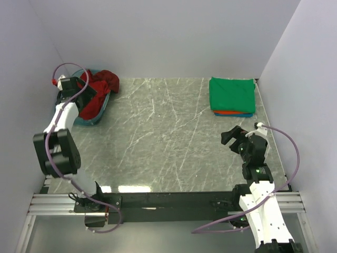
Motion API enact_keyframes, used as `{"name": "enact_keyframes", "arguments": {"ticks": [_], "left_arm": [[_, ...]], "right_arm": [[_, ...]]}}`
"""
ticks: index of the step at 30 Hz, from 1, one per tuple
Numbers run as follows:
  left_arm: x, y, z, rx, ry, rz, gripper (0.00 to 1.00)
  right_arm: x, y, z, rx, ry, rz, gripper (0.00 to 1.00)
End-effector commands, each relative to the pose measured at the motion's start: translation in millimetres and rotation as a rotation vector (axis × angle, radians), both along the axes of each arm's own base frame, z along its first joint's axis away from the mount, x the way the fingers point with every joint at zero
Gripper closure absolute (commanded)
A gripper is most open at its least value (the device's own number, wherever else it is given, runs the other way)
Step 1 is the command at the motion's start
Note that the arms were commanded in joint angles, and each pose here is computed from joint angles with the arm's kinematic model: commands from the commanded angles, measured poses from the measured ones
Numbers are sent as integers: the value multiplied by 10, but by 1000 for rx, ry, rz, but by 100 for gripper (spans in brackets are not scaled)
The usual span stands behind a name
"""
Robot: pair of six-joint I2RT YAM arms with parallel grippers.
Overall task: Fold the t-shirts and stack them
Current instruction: Grab the tshirt from the pile
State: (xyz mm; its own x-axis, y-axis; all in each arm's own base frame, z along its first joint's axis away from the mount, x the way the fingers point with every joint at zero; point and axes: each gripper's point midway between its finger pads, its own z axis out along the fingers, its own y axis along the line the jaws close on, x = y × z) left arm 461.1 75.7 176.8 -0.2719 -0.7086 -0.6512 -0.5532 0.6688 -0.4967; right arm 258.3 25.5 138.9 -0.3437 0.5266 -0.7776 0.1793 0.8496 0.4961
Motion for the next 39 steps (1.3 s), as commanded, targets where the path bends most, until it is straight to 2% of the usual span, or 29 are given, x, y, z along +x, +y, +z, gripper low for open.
{"name": "enact_keyframes", "arguments": {"ticks": [1, 3, 9, 11, 12, 23, 24, 25, 26, 28, 35, 39], "left_arm": [[271, 10, 72, -6, -32, -130, 11], [335, 40, -65, 15, -1, -186, 16], [437, 104, -317, 62, 33, -222, 17], [446, 143, -435, 57, 67, -216, 23], [484, 136, -513, 53, 81, -227, 31], [574, 63, -798, -2, 112, -287, 59], [586, 31, -803, -17, 102, -302, 71], [593, 11, -803, -22, 99, -309, 76], [598, 6, -795, -27, 94, -312, 91], [607, -14, -794, -35, 94, -318, 100], [640, -36, -456, -22, 18, -339, 100], [636, -60, -21, 8, -83, -339, 100]], "right_arm": [[78, 3, 125, -17, -40, 11, 4], [84, 7, 113, -16, -35, 12, 4], [103, 10, 76, -17, -17, 16, 4], [111, 23, 60, -17, -9, 24, 4], [111, 28, 56, -17, -5, 28, 4], [125, 3, -4, -24, 26, 17, 4], [127, 2, -1, -26, 26, 17, 4], [127, 2, -1, -26, 26, 17, 4], [127, 0, 7, -27, 24, 16, 4], [125, -6, 7, -28, 24, 13, 4], [119, -8, 12, -29, 21, 13, 4], [119, -5, 12, -28, 20, 15, 4]]}}
